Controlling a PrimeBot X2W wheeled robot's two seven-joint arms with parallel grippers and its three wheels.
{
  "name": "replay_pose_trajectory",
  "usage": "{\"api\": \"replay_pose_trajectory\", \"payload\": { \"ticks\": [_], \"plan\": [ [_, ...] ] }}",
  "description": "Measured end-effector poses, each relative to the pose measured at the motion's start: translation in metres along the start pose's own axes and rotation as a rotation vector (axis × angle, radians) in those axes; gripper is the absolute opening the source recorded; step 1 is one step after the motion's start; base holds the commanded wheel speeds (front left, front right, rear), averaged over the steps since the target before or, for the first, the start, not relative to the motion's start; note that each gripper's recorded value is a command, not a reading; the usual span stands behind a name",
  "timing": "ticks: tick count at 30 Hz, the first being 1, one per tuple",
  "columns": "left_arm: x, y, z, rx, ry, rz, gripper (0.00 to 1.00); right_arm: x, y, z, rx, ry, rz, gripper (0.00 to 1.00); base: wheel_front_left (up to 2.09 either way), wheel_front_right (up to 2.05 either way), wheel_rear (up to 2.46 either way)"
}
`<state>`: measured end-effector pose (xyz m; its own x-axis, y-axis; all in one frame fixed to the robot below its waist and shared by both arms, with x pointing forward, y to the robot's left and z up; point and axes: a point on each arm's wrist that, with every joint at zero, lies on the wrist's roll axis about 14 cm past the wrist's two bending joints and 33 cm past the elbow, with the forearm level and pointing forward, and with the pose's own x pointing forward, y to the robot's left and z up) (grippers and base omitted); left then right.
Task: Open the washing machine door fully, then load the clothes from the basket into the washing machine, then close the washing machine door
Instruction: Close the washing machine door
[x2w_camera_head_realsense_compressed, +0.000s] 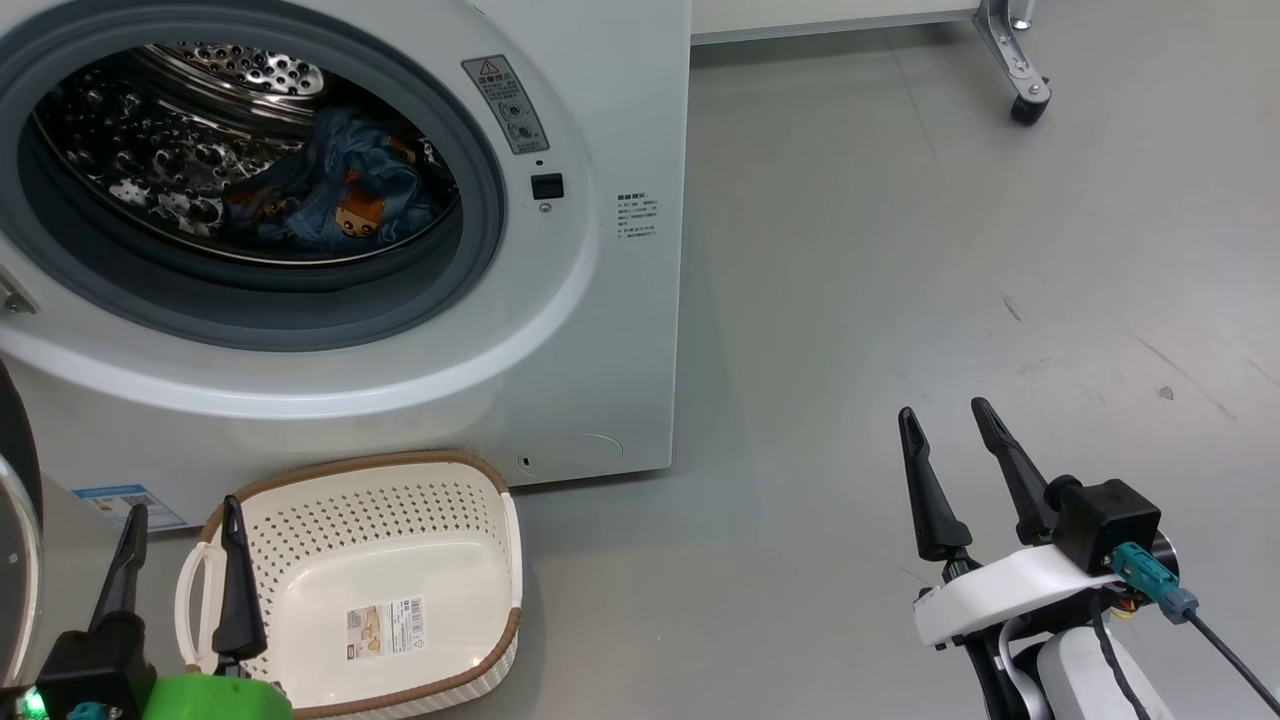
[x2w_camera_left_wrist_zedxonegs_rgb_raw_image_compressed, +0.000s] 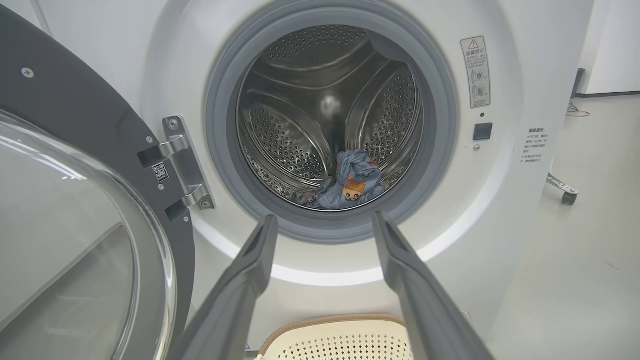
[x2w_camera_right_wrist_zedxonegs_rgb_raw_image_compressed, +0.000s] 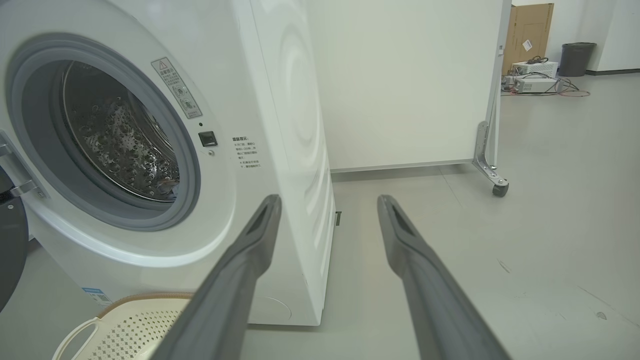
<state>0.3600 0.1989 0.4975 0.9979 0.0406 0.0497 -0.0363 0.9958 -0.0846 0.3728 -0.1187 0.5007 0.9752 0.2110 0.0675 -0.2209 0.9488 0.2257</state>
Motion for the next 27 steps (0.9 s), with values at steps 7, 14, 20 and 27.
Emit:
{"api": "replay_pose_trajectory", "payload": {
  "ticks": [7, 14, 20, 27],
  "plan": [
    [-0.0003, 0.0003, -0.0002, -0.002, 0.0, 0.002, 1.0, 0.0004, 0.0005, -0.0005, 0.0, 0.001, 0.002, 1.0, 0.0, 0.0, 0.0],
    [-0.001, 0.0005, 0.0009, -0.004, -0.003, 0.005, 1.0, 0.0007, 0.002, -0.0001, 0.0, 0.0, 0.006, 1.0, 0.0, 0.0, 0.0],
    [-0.0015, 0.0004, 0.0016, -0.008, -0.006, 0.008, 1.0, 0.0008, 0.0032, 0.0003, 0.0, -0.001, 0.01, 1.0, -0.06, 0.06, 0.0],
    [-0.0018, -0.0013, 0.0019, -0.014, -0.007, 0.002, 1.0, 0.0008, 0.0041, 0.0005, 0.0, -0.002, 0.013, 1.0, -0.37, 0.23, 0.14]
  ]
}}
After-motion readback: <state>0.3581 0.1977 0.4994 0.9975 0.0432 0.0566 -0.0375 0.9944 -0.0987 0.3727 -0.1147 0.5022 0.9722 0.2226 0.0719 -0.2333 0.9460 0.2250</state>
